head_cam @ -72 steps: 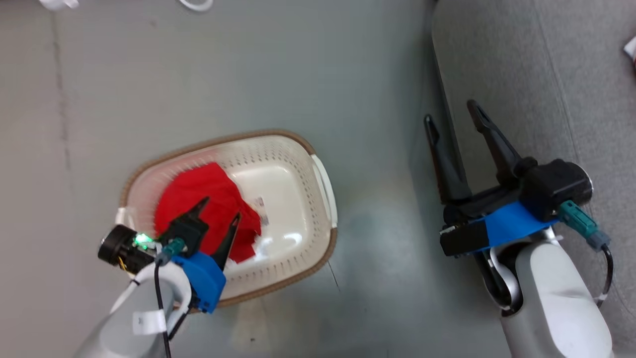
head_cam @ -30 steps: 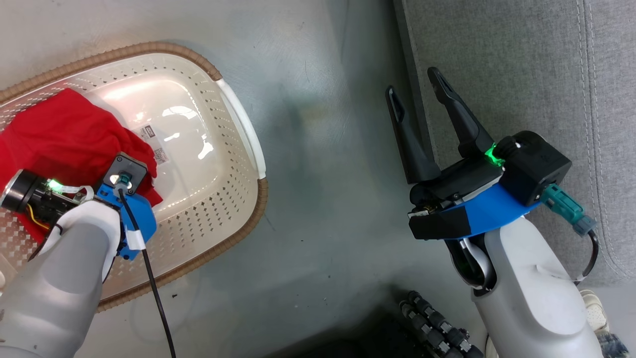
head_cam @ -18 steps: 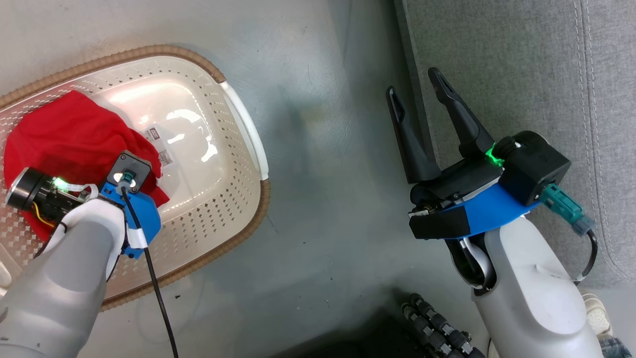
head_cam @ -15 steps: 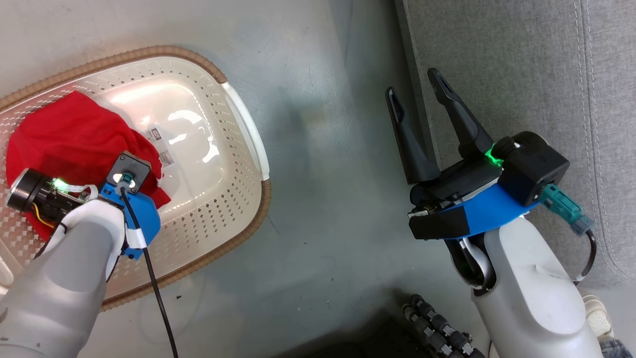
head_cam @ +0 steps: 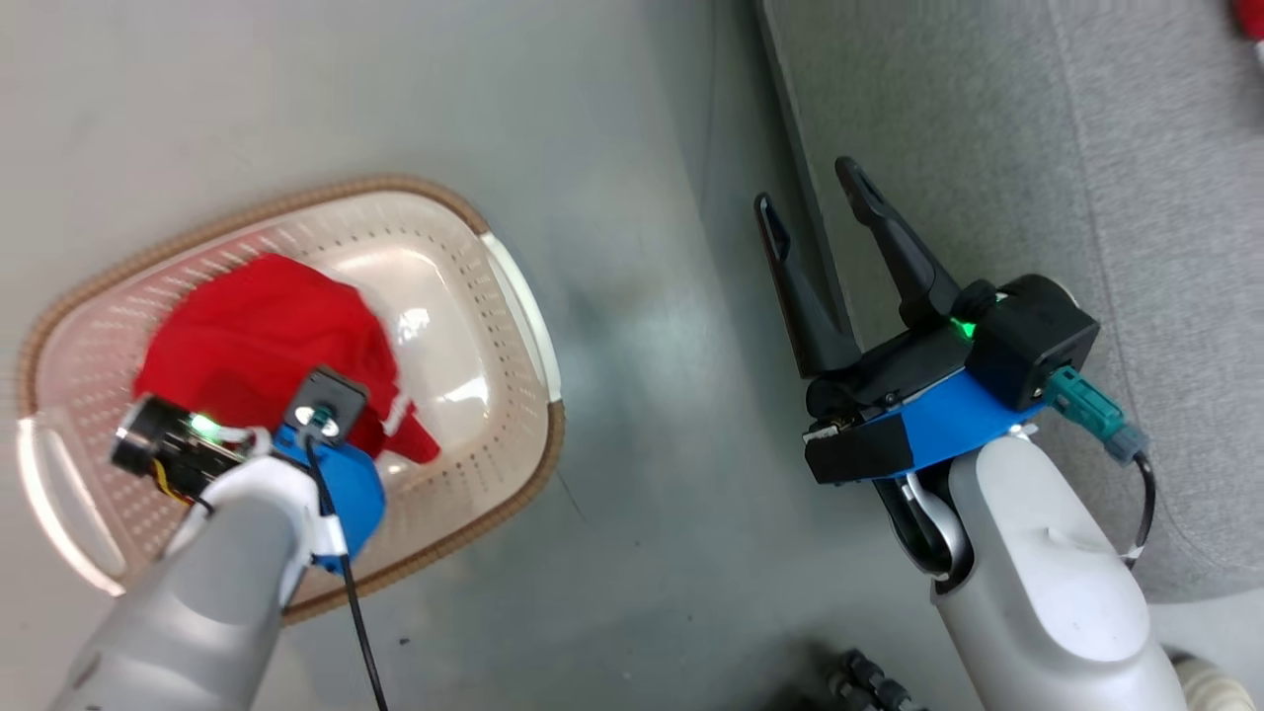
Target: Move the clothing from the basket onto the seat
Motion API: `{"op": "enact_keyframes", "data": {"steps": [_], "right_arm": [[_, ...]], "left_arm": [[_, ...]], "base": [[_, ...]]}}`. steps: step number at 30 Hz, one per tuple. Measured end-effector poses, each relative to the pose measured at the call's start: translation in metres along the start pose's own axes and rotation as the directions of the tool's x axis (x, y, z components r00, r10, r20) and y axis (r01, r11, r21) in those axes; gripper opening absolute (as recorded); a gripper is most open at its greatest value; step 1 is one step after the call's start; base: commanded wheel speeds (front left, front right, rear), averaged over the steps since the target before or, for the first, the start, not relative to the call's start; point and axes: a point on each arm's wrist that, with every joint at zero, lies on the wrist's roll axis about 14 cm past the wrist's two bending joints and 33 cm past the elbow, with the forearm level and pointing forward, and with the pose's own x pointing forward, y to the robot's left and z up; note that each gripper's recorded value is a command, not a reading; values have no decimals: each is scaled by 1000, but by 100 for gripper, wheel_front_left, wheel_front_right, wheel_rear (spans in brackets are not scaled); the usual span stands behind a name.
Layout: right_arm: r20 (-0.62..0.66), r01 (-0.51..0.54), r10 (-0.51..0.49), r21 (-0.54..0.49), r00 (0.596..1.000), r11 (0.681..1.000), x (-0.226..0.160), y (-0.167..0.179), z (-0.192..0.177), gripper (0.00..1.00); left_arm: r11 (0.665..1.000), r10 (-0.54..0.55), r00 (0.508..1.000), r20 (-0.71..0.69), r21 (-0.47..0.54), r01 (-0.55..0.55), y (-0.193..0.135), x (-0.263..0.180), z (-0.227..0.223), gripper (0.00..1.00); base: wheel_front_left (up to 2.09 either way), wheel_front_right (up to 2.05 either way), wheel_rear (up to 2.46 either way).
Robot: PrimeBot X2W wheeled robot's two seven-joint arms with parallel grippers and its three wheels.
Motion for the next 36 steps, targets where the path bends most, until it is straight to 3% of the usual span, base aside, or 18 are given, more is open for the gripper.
{"op": "enact_keyframes", "data": {"steps": [15, 24, 32, 36], "right_arm": [[68, -42, 43, -16, 997, 999, -50, 35, 64, 100], [145, -105, 107, -20, 984, 994, -91, 69, 104, 100], [184, -175, 176, -22, 967, 984, -113, 98, 121, 100], [204, -199, 202, -32, 958, 979, -120, 108, 129, 100]], "left_arm": [[996, 87, 948, 306, -35, -80, -17, -101, 100, 0], [986, 163, 779, 606, -81, -143, -26, -198, 194, 0], [981, 179, 645, 743, -82, -178, -34, -264, 244, 0], [982, 157, 604, 781, -56, -182, -44, -286, 265, 0]], "base": [[0, 0, 0], [0, 0, 0], [0, 0, 0], [0, 0, 0]]}}
